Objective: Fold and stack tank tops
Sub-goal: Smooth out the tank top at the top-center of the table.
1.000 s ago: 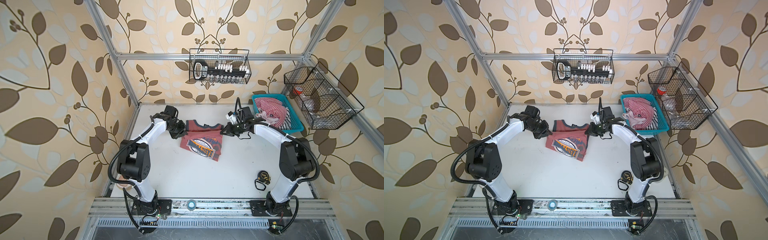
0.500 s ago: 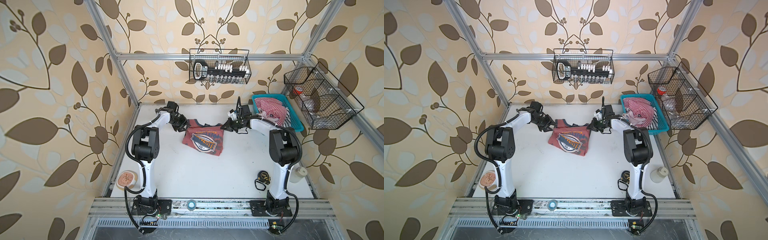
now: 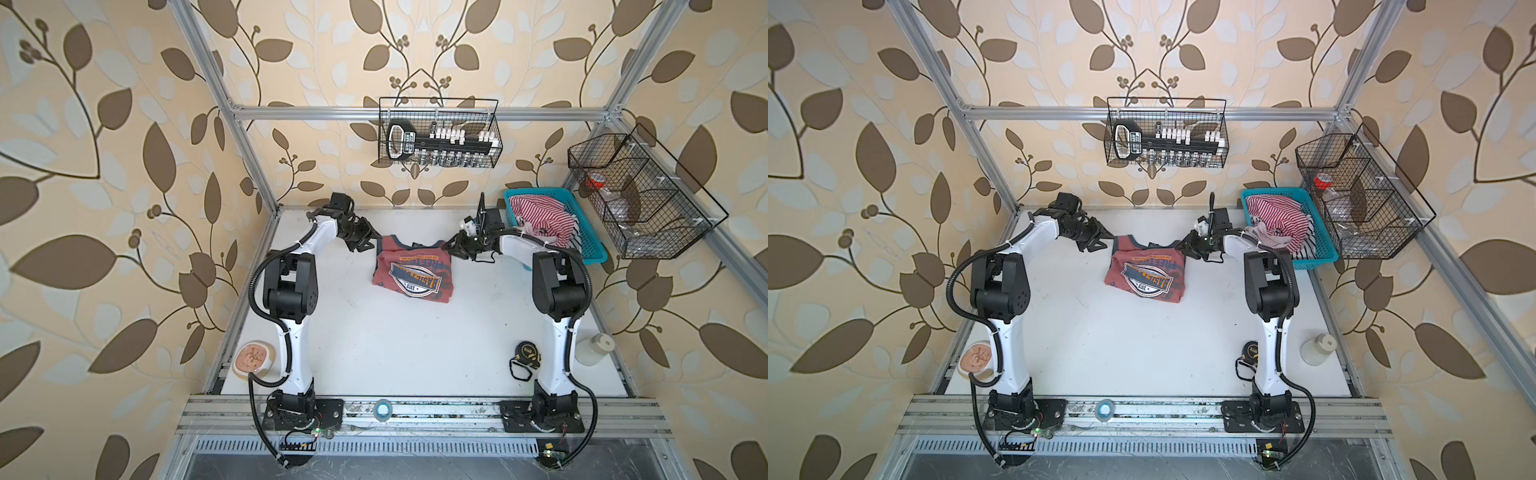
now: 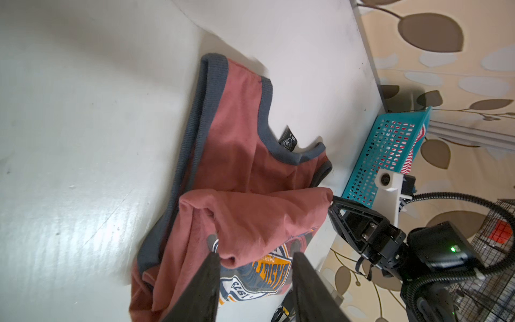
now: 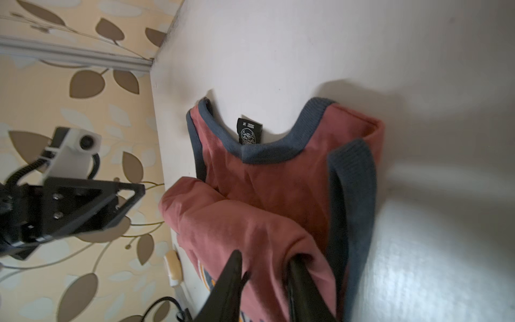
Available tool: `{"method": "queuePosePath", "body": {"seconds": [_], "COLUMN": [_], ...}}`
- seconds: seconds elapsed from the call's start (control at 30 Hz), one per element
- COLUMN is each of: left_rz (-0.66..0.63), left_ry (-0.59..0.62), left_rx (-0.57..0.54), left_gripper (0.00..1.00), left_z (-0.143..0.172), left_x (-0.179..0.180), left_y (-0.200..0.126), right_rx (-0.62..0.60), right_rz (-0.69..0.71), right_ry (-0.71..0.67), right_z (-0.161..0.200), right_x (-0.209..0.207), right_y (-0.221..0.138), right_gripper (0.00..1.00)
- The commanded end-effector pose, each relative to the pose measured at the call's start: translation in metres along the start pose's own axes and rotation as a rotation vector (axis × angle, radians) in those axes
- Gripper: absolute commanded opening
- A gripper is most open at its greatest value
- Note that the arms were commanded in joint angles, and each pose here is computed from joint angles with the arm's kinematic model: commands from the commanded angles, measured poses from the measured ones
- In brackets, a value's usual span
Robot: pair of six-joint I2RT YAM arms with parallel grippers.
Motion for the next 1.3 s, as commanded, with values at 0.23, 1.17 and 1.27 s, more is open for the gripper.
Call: {"method": "queuePosePath", "body": {"seconds": [0.23,1.17,1.27], "left_rz": [-0.049,0.024,0.054], "left_ry": [0.086,0.066,0.033], "left_rx": [0.106,0.071,0.045], "left_gripper": [0.44,0.19,0.29], "left_z": [0.024,-0.016,-0.035], "left_x": [0.003,-0.033,-0.032], "left_y": [0.025,0.037,0.042], "right_rx": [0.025,-0.032,-0.039], "right_rz": [-0.011,-0.052,-0.051], "right_ry": [-0.06,-0.019,0.014], "right_z": [0.012,-0.016,-0.022], "right_x": [0.006,0.011,0.001], "right_y": [-0.006,-0.015,-0.01], "right_gripper": [0.43,0.0,0.0]}}
Point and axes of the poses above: each gripper's point midway between its finger pads, its own y axis out along the fingers, its own x axis along the line the jaws close on, z = x × y, the point moved 4 cm from there along -y, back along the fingers, and after that the axes turned 9 degrees about -y, right-handed, at the moved point
